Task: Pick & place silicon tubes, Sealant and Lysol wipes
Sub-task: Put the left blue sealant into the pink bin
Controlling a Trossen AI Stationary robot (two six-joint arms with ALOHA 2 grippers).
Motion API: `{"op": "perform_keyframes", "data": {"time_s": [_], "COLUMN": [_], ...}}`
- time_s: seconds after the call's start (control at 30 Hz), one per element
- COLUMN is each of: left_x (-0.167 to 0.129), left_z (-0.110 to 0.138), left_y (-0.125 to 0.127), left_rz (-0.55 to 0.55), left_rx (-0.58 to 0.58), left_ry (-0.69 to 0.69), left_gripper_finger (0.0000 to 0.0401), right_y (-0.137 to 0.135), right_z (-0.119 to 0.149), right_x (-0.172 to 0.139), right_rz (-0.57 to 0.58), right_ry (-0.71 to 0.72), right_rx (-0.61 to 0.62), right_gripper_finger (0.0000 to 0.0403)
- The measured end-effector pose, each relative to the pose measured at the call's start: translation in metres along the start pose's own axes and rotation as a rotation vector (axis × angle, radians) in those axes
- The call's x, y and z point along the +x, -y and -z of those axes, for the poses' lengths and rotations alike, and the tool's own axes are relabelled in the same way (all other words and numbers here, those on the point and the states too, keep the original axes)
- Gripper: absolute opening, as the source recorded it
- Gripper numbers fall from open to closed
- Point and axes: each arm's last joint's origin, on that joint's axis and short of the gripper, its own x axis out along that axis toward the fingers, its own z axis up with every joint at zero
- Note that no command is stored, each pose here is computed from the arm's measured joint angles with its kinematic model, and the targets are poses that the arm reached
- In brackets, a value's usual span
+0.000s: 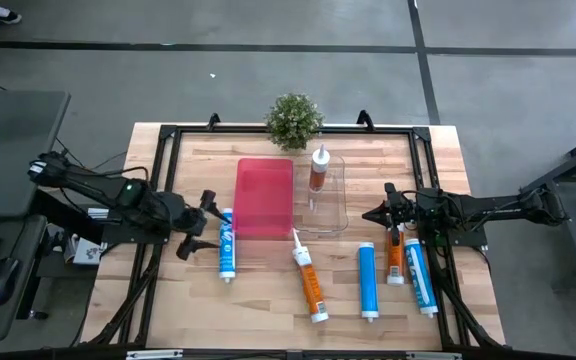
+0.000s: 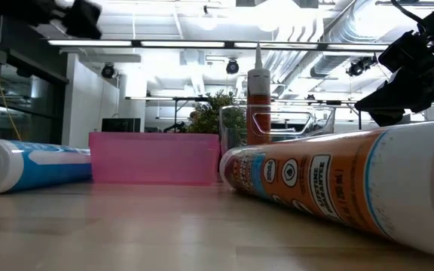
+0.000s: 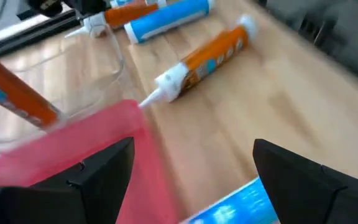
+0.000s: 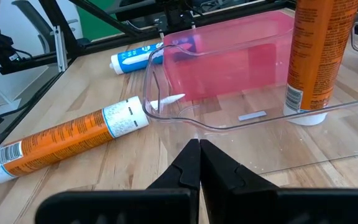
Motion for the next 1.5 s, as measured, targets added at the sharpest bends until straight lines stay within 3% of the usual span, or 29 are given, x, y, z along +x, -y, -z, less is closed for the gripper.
{"op": "perform_keyframes", "data": {"time_s": [0.1,0.3,0.63,0.8,1.03,1.37,1.5], "left_x": [0.002,0.024,0.072,0.091,0.104,0.120,0.126], "left_z": [-0.012,-0.016,-0.006,0.002,0.005,0.010,0.023], "left_y": [-0.003,0.002,0.010,0.016,0.027,0.031,0.035], "left_rz": [0.042,0.286,0.482,0.596,0.665,0.663,0.642], "left_rx": [0.134,0.329,0.662,0.692,0.834,0.908,0.921], "left_ry": [-0.118,-0.367,-0.459,-0.482,-0.472,-0.476,-0.447], "left_gripper_finger": [0.0323,0.0323,0.0323,0.0323,0.0323,0.0323,0.0324], "right_y": [0.000,0.000,0.000,0.000,0.000,0.000,0.000], "right_z": [0.000,0.000,0.000,0.000,0.000,0.000,0.000], "right_x": [0.000,0.000,0.000,0.000,0.000,0.000,0.000], "right_rz": [0.000,0.000,0.000,0.000,-0.001,-0.001,-0.001], "right_ry": [0.000,0.000,0.000,0.000,0.000,0.000,0.000], "right_rx": [0.000,0.000,0.000,0.000,0.000,0.000,0.000], "right_gripper_finger": [0.0001,0.0001,0.0001,0.0001,0.0001,0.0001,0.0001]}}
